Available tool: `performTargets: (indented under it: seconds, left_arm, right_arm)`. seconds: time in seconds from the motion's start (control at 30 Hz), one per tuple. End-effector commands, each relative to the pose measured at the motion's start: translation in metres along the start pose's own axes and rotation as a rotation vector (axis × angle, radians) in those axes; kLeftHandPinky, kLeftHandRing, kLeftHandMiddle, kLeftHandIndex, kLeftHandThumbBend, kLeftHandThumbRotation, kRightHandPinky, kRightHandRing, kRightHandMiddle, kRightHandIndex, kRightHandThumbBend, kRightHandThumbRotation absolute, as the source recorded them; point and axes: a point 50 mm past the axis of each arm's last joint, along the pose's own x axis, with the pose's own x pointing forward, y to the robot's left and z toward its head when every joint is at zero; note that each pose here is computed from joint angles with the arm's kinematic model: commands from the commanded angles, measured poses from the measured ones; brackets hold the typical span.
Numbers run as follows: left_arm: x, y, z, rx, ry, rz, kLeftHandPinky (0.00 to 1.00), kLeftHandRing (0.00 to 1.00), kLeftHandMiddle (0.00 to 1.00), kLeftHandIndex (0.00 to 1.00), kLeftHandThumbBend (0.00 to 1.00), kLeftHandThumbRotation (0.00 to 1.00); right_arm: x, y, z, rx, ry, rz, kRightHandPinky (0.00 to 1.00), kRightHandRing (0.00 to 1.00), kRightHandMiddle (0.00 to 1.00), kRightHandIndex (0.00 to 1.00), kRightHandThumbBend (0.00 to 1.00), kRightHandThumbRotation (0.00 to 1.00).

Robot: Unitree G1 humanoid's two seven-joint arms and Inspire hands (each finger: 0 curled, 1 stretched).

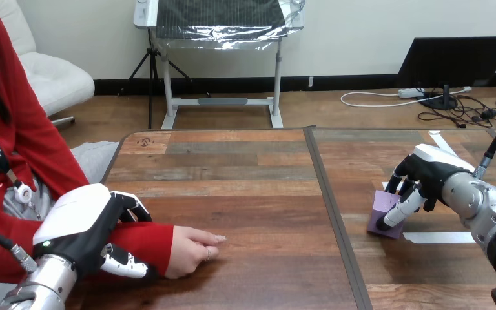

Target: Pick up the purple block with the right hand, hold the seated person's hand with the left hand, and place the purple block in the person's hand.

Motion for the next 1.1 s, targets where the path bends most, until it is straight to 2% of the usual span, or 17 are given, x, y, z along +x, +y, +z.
performTargets:
  seconds: [0.0, 0.37, 0.5, 0.73, 1.07]
  left_arm:
    - [0.0057, 0.0239, 0.0122, 0.071, -0.069, 0.084, 0.46, 0.55, 0.59, 0.59, 0.91, 0.01]
    - [0.006, 0.0241, 0.0131, 0.097, -0.079, 0.052, 0.54, 0.63, 0.67, 0.65, 0.99, 0.06]
    - [0.0062, 0.024, 0.0132, 0.097, -0.088, 0.045, 0.55, 0.63, 0.66, 0.65, 0.99, 0.06]
    - [0.0067, 0.0242, 0.0135, 0.086, -0.075, -0.003, 0.55, 0.61, 0.64, 0.64, 1.0, 0.04]
    - [0.0068, 0.0248, 0.0146, 0.087, -0.058, -0.061, 0.57, 0.64, 0.67, 0.67, 1.0, 0.03]
  right_arm:
    - [-0.0002, -0.021, 0.0143, 0.01, -0.045, -0.087, 0.46, 0.49, 0.53, 0.52, 0.78, 0.0]
    - [-0.0004, -0.0212, 0.0138, 0.018, -0.05, -0.091, 0.46, 0.49, 0.53, 0.52, 0.78, 0.0]
    - [-0.0003, -0.0213, 0.0138, 0.018, -0.048, -0.09, 0.46, 0.49, 0.53, 0.52, 0.78, 0.0]
    - [-0.0004, -0.0211, 0.0136, 0.018, -0.05, -0.092, 0.46, 0.49, 0.53, 0.52, 0.78, 0.0]
    - [-0.0006, -0.0214, 0.0133, 0.024, -0.055, -0.093, 0.45, 0.49, 0.53, 0.52, 0.78, 0.0]
